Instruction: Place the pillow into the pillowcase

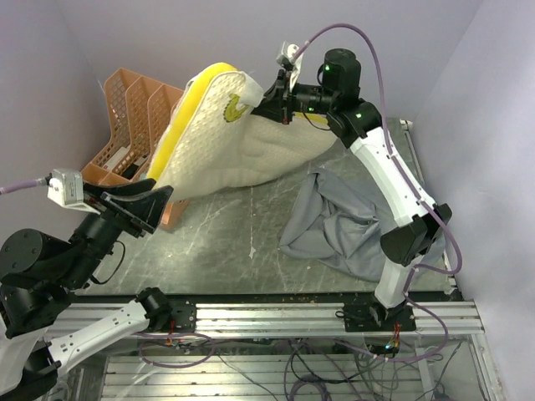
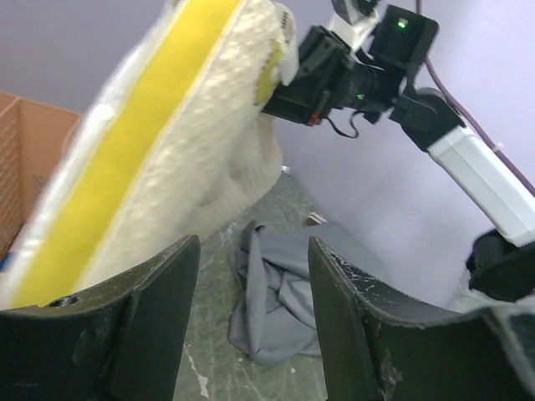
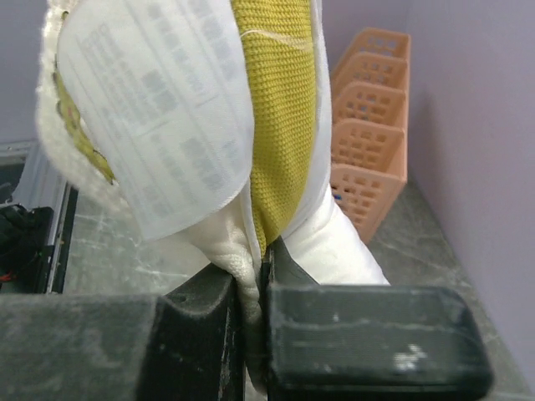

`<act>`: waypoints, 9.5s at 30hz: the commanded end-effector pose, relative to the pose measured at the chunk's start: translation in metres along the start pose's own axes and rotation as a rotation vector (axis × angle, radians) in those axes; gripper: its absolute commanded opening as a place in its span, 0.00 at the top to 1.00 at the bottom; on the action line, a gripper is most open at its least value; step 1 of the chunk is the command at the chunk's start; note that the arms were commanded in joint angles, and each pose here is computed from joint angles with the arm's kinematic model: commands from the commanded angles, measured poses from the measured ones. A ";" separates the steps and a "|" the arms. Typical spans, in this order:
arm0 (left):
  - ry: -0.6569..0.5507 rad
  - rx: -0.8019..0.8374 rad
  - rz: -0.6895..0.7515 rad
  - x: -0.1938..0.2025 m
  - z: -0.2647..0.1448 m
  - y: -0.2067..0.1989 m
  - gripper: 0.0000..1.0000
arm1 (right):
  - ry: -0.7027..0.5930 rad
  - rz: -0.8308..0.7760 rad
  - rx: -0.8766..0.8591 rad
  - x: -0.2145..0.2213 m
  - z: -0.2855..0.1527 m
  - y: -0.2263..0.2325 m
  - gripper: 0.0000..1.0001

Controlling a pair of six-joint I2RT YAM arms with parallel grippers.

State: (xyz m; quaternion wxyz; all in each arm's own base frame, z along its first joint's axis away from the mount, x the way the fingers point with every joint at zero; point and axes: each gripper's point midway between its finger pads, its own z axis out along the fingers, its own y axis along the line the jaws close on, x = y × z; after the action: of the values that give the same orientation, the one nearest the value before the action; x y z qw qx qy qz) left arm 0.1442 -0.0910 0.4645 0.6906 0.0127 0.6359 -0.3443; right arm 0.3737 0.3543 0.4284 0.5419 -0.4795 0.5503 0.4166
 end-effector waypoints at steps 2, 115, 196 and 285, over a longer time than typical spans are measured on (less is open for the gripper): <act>-0.074 0.264 -0.016 -0.029 -0.014 -0.048 0.32 | -0.015 -0.085 -0.060 -0.025 0.026 0.045 1.00; 0.535 0.420 0.860 0.155 0.131 0.038 0.93 | 0.588 0.286 0.372 0.308 -0.188 -0.018 0.24; 0.999 0.346 0.326 0.334 0.277 0.091 0.93 | 0.439 -0.155 0.209 0.137 -0.029 -0.030 1.00; 0.974 0.779 0.299 0.344 0.222 0.066 0.93 | 0.384 0.027 0.280 0.154 -0.051 -0.069 1.00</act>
State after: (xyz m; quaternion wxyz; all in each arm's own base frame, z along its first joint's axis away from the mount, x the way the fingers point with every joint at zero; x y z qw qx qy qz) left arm 0.3510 -0.3114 0.1625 0.2970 0.5066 0.6913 -0.4210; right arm 0.4545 0.2912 0.2704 0.4735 -0.4433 0.7139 0.2640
